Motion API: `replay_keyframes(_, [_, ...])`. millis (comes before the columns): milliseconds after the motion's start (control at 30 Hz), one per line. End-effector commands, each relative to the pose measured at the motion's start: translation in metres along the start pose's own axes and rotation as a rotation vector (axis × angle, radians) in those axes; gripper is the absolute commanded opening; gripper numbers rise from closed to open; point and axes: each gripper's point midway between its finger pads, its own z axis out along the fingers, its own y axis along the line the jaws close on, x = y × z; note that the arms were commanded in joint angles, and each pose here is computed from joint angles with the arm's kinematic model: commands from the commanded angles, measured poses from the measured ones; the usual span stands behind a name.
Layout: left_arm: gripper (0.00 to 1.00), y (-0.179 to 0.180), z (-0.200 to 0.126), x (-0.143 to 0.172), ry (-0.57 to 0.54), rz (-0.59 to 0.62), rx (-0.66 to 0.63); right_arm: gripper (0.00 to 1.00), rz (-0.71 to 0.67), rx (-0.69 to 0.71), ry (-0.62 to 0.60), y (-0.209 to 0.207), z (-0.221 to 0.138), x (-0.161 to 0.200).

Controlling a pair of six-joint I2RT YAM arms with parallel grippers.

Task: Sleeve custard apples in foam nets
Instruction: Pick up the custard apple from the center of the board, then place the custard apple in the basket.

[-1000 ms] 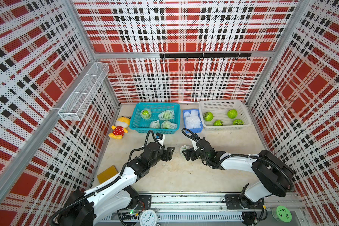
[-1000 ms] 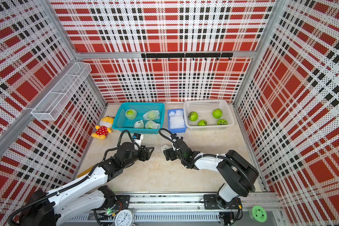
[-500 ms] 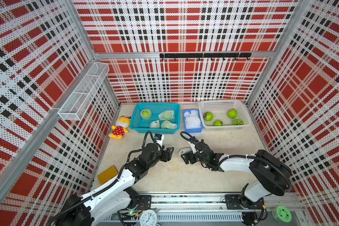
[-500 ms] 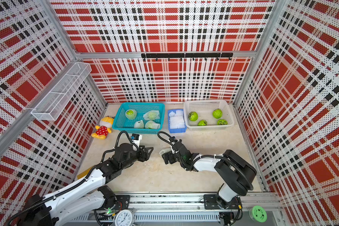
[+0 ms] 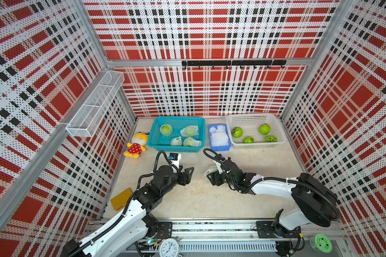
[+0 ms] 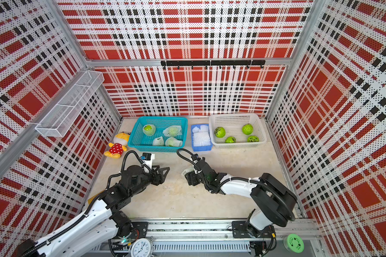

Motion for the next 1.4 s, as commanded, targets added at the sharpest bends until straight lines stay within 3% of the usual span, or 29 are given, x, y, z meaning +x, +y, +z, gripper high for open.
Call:
replay_keyframes(0, [0.71,0.0,-0.018,-0.033,-0.051,0.004,-0.031,0.69,-0.062,0.032,-0.136,0.012,-0.031,-0.064])
replay_keyframes(133, [0.71,0.014,-0.038,-0.07,-0.08,0.013,-0.105,0.7,-0.158,0.103,-0.237,0.021,-0.052,-0.13])
replay_keyframes(233, [0.71,0.037,-0.052,-0.099,-0.107,-0.017,-0.169,0.7,-0.23,0.205,-0.299,0.021,-0.048,-0.179])
replay_keyframes(367, [0.71,0.061,-0.061,-0.128,-0.137,0.031,-0.302,0.7,-0.249,0.29,-0.322,0.014,-0.014,-0.233])
replay_keyframes(533, [0.71,0.081,-0.054,-0.144,-0.152,0.014,-0.358,0.7,-0.263,0.276,-0.307,0.013,0.049,-0.276])
replay_keyframes(733, [0.71,0.099,-0.042,-0.148,-0.151,-0.018,-0.379,0.71,-0.302,0.24,-0.264,0.002,0.119,-0.285])
replay_keyframes(1000, [0.71,0.115,-0.012,-0.136,-0.111,-0.054,-0.37,0.71,-0.305,0.181,-0.247,-0.015,0.178,-0.271])
replay_keyframes(1367, [0.71,0.122,0.002,-0.123,-0.073,-0.063,-0.366,0.72,-0.294,0.162,-0.182,-0.023,0.214,-0.235])
